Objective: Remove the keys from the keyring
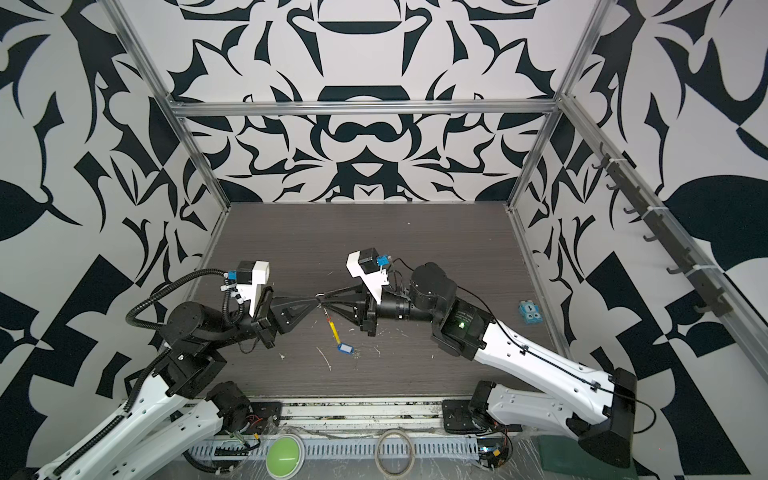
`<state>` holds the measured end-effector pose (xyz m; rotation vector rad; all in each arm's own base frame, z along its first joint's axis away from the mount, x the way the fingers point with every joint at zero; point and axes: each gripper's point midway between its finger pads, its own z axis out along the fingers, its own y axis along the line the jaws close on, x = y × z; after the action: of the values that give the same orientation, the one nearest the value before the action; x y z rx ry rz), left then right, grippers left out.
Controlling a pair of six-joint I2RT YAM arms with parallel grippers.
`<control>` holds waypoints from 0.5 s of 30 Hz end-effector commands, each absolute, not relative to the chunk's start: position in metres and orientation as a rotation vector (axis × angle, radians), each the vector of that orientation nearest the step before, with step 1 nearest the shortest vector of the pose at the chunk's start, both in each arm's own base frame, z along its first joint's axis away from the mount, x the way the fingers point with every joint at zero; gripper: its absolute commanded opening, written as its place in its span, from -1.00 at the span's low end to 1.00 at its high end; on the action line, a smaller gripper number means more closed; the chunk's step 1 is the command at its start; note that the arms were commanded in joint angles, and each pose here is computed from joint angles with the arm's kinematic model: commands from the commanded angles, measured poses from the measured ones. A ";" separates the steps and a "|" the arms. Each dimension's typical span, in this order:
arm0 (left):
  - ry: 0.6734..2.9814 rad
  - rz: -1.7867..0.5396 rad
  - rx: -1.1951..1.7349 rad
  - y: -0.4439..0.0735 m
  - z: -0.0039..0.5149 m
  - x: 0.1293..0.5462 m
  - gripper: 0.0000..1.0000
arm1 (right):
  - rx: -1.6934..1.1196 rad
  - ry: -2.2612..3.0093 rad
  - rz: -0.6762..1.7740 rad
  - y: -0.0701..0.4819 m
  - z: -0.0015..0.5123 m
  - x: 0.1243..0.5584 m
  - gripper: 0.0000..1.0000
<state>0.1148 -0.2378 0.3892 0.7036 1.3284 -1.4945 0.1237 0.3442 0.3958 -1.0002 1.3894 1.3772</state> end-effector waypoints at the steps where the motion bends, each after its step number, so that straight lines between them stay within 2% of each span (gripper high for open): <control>1: 1.254 -1.478 0.696 -0.232 0.399 0.112 -1.00 | -0.988 1.313 1.406 0.340 0.413 0.119 -0.60; 6: 1.254 -1.478 0.696 -0.233 0.399 0.112 -1.00 | -0.986 1.316 1.412 0.342 0.410 0.119 -0.73; 12: 1.262 -1.481 0.696 -0.235 0.398 0.114 -1.00 | -0.996 1.325 1.420 0.343 0.408 0.119 -1.00; 15: 1.273 -1.485 0.691 -0.236 0.397 0.115 -1.00 | -0.996 1.336 1.422 0.343 0.406 0.119 -1.00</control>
<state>0.1164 -0.2374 0.3890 0.6977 1.3184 -1.4842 0.1221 0.3445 0.3960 -0.9905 1.3859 1.4092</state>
